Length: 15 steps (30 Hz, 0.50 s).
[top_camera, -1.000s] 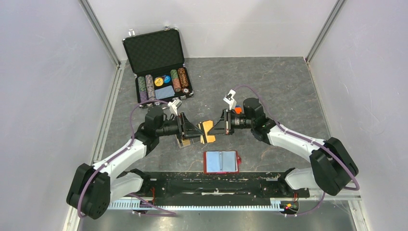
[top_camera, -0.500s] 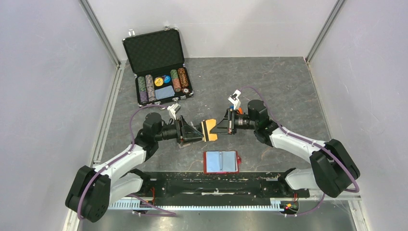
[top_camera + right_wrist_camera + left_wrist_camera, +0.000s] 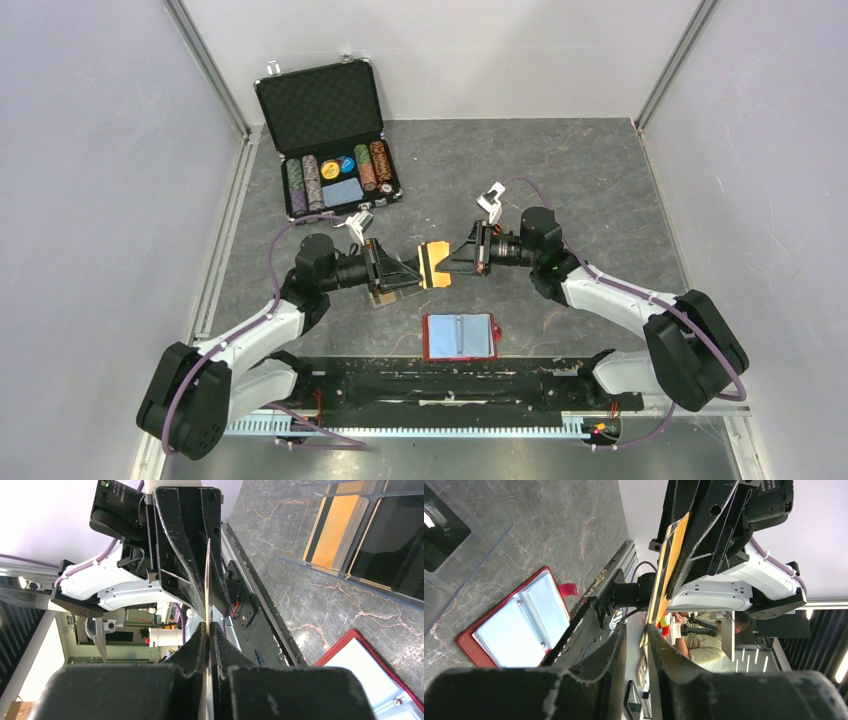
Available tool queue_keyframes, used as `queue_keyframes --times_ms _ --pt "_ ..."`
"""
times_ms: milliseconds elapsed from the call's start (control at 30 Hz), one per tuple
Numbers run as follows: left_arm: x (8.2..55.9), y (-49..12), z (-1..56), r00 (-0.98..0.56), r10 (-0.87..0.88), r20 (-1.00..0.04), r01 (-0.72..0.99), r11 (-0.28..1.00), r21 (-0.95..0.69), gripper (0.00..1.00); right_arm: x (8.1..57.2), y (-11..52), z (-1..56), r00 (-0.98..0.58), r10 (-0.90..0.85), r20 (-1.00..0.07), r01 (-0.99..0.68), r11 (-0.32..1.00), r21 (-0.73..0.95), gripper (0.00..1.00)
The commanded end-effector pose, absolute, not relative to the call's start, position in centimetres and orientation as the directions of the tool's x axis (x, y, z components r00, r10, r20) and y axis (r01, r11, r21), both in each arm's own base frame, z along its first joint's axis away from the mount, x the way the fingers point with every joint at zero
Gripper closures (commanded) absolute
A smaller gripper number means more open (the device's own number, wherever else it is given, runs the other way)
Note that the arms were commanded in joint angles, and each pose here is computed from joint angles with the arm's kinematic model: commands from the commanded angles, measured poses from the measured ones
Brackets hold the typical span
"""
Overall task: Put the credit cards into the card holder
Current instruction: Place the credit card in the storage box.
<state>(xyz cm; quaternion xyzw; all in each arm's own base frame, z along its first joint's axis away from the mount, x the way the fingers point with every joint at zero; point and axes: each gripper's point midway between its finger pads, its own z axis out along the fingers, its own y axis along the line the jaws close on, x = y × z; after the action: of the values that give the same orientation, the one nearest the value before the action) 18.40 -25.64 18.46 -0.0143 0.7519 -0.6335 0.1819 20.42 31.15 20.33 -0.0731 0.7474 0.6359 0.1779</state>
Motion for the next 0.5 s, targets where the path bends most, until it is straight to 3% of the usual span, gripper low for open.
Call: queue_keyframes --times_ms 0,467 --pt "18.40 -25.52 18.92 -0.920 -0.265 -0.287 0.241 0.193 -0.951 0.73 20.25 31.04 23.04 -0.903 0.135 -0.408 -0.396 0.104 0.912 1.00" --pt "18.70 -25.53 18.65 -0.916 -0.273 -0.294 0.244 0.203 -0.948 0.71 20.11 31.13 23.90 -0.908 0.131 -0.397 -0.391 0.071 0.918 1.00"
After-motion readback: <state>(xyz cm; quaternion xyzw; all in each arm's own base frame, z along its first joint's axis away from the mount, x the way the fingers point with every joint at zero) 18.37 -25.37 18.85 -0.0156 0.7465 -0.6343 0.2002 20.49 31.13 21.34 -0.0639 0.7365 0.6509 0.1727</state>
